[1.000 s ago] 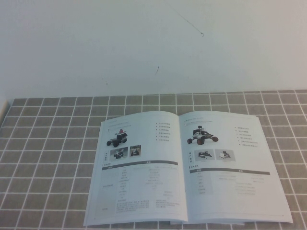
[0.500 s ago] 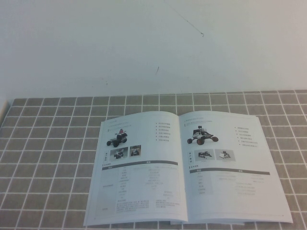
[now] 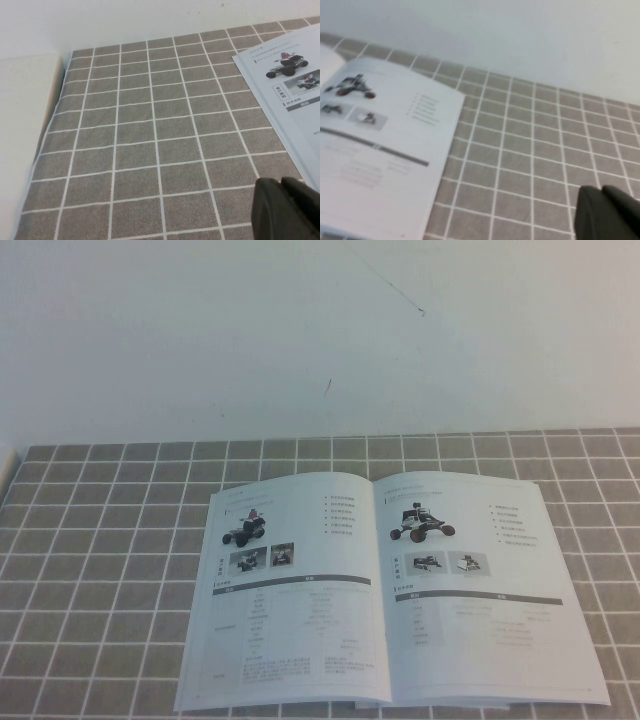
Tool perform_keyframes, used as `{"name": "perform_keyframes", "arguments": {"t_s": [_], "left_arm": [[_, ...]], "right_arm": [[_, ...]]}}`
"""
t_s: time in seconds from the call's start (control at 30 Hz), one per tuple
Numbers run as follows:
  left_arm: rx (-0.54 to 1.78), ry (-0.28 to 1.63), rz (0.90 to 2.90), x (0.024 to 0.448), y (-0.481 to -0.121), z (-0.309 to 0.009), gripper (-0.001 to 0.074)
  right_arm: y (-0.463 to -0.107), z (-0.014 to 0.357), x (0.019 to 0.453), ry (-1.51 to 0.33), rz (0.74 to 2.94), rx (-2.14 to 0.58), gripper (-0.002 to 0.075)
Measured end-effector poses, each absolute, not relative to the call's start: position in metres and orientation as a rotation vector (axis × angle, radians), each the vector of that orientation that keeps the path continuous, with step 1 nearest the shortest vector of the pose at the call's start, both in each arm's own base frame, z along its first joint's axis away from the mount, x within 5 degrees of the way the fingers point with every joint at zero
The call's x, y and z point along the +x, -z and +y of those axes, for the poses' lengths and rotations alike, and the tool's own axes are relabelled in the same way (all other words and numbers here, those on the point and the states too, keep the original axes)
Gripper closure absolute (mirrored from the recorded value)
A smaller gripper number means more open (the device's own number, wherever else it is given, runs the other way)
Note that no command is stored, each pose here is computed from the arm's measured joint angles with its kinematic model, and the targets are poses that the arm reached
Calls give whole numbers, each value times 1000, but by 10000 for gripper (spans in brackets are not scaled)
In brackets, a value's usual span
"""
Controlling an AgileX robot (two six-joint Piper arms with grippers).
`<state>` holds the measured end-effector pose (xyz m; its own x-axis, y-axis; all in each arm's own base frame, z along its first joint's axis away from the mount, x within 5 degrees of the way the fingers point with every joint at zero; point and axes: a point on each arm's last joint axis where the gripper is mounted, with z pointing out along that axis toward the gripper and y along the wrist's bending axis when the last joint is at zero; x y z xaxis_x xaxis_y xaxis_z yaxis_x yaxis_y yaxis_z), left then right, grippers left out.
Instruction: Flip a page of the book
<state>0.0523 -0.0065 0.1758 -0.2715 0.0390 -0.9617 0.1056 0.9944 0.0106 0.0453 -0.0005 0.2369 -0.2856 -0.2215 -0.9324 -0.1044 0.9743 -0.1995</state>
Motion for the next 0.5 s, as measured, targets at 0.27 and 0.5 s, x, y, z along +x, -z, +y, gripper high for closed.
{"name": "perform_keyframes", "arguments": {"t_s": [0.27, 0.5], "left_arm": [[105, 64, 1846, 52, -176, -6, 738], [106, 63, 1847, 52, -176, -6, 738]], "right_arm": [[-177, -7, 51, 223, 1877, -86, 727], [-170, -7, 51, 220, 1911, -84, 727]]}}
